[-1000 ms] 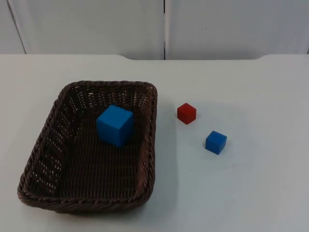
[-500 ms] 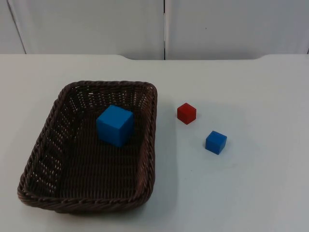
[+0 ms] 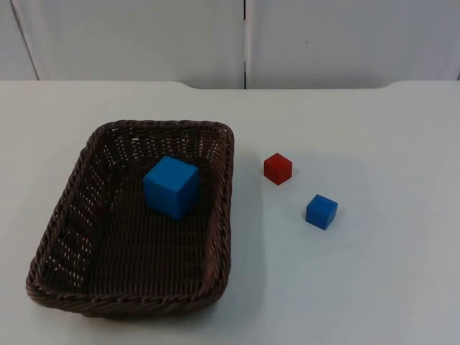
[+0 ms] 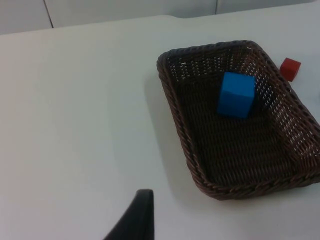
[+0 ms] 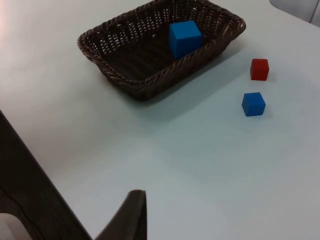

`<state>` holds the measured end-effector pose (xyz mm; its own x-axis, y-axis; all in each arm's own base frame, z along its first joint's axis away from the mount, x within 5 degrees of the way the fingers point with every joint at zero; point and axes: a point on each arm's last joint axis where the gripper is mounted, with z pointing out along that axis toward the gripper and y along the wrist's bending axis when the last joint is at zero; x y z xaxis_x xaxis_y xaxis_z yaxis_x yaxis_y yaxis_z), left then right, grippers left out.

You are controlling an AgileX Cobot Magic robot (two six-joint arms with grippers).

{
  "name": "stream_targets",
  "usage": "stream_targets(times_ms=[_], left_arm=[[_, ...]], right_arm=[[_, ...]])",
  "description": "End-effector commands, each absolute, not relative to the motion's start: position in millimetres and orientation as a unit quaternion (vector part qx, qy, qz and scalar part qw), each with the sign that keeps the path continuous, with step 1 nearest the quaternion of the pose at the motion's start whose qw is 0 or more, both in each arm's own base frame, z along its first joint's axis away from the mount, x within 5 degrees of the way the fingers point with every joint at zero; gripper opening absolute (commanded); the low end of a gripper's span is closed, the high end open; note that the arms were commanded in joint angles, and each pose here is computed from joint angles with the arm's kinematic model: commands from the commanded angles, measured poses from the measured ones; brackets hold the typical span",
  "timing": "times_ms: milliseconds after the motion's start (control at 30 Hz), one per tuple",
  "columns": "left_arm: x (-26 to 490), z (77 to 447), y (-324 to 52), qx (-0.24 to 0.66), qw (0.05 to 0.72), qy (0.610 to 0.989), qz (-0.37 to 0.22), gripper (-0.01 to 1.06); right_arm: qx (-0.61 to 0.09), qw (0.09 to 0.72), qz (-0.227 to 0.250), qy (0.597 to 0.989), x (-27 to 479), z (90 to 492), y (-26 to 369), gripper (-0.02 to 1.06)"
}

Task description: Pick up the basket with the left hand and place the largest block into the basket with the right hand.

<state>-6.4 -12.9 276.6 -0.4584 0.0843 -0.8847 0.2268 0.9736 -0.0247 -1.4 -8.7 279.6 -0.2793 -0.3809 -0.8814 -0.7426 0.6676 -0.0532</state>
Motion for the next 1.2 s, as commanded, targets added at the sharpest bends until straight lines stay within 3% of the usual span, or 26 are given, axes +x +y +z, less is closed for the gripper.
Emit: stream_targets(times_ms=[0,1167], left_arm=[[-6.8,275.7,-13.6,0.091,0.513,0.85,-0.077,1.05],[-5.0,275.7,-14.2,0.037,0.517,0.854,-0.043,1.05]], right_arm=[[-0.363,0.486,0.189,0.772,-0.9,280.0,-8.7,1.05],[-0.363,0.487,0.188,0.772,-0.8,280.0,-8.8,1.05]])
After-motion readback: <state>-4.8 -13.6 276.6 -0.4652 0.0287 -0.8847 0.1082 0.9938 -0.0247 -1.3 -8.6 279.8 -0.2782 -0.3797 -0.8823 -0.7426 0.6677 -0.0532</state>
